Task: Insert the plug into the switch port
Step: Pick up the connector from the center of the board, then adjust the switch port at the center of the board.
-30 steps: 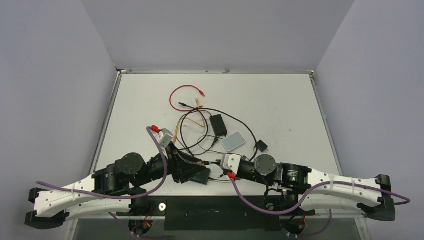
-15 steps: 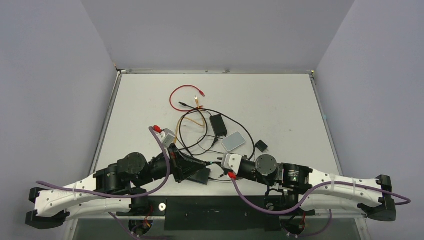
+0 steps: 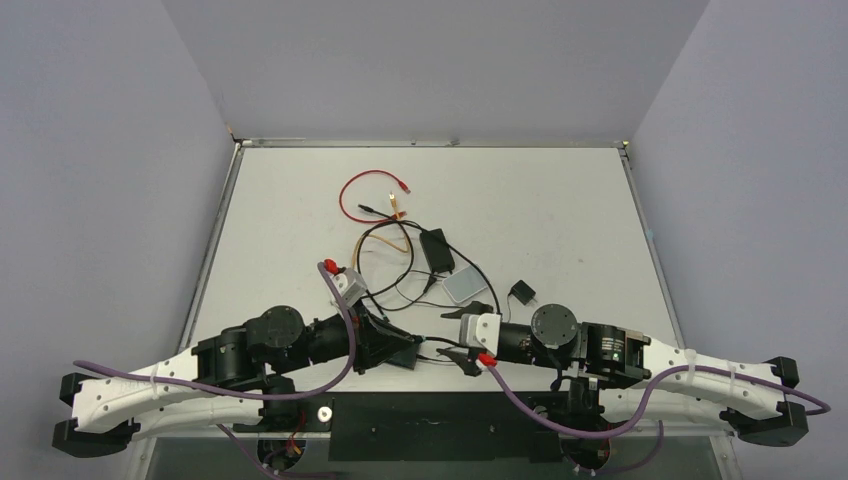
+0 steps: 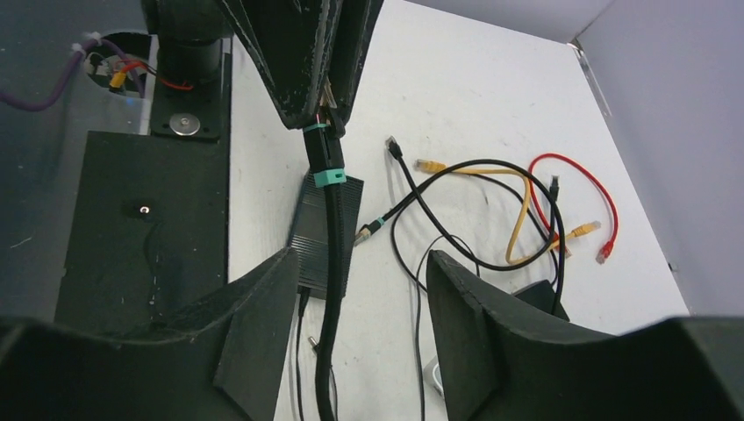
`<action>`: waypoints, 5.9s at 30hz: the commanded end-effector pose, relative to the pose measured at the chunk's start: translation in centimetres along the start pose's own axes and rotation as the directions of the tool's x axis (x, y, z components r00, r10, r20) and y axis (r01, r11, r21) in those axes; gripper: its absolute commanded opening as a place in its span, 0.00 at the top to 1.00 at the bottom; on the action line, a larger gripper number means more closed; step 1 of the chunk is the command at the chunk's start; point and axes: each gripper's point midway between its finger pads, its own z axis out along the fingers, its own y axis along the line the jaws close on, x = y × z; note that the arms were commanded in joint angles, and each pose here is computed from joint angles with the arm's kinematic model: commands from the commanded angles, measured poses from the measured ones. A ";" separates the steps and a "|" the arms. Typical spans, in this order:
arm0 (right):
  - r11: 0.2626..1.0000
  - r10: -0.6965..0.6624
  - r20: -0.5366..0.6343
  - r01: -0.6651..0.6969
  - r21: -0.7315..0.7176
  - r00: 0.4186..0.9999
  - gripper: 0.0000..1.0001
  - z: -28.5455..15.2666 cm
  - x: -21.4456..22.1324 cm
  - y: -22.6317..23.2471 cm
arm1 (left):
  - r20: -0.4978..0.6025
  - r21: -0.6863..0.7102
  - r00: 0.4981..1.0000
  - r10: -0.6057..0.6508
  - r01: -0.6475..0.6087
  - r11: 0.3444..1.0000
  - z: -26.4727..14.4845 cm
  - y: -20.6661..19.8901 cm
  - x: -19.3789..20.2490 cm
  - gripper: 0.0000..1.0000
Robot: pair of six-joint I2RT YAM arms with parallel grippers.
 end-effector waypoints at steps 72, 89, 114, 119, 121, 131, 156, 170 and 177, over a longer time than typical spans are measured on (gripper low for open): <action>0.834 0.316 0.040 -0.258 -0.487 0.948 0.88 3.6 -5.6 3.4 | 0.012 0.175 0.947 0.321 -0.318 0.932 -2.1 -1.5 0.4 1.00; 0.913 0.322 -0.088 -0.333 -0.234 0.943 1.00 3.2 -0.9 0.8 | 0.084 -0.173 0.972 0.218 -0.202 0.964 -1.3 4.3 -1.4 0.45; 0.868 0.359 -0.439 -0.467 -0.167 0.824 1.00 8.0 12.0 8.1 | 0.126 -0.591 0.981 -0.150 0.196 0.783 -0.4 22.4 5.9 0.52; 0.862 0.376 -0.471 -0.488 -0.138 0.798 1.00 9.9 13.7 9.1 | 0.139 -0.609 0.970 -0.201 0.244 0.755 0.0 24.8 7.3 0.55; 0.864 0.376 -0.480 -0.487 -0.128 0.793 1.00 10.4 14.2 9.2 | 0.131 -0.618 0.969 -0.211 0.247 0.747 0.2 25.3 7.8 0.55; 0.866 0.407 -0.500 -0.497 -0.054 0.764 1.00 12.9 16.4 9.3 | 0.115 -0.651 0.961 -0.251 0.264 0.711 1.1 27.5 8.9 0.57; 0.885 0.462 -0.551 -0.401 0.237 0.695 1.00 9.7 21.8 2.5 | 0.007 -0.558 0.925 -0.380 0.319 0.766 2.6 25.8 11.7 0.88; 0.891 0.452 -0.582 -0.312 0.330 0.676 1.00 8.0 22.8 0.5 | 0.038 -0.503 0.892 -0.450 0.407 0.763 1.3 24.1 14.1 0.90; 0.909 0.416 -0.599 -0.330 0.254 0.684 1.00 7.5 21.6 2.9 | 0.069 -0.534 0.899 -0.433 0.399 0.745 0.7 24.6 13.8 0.90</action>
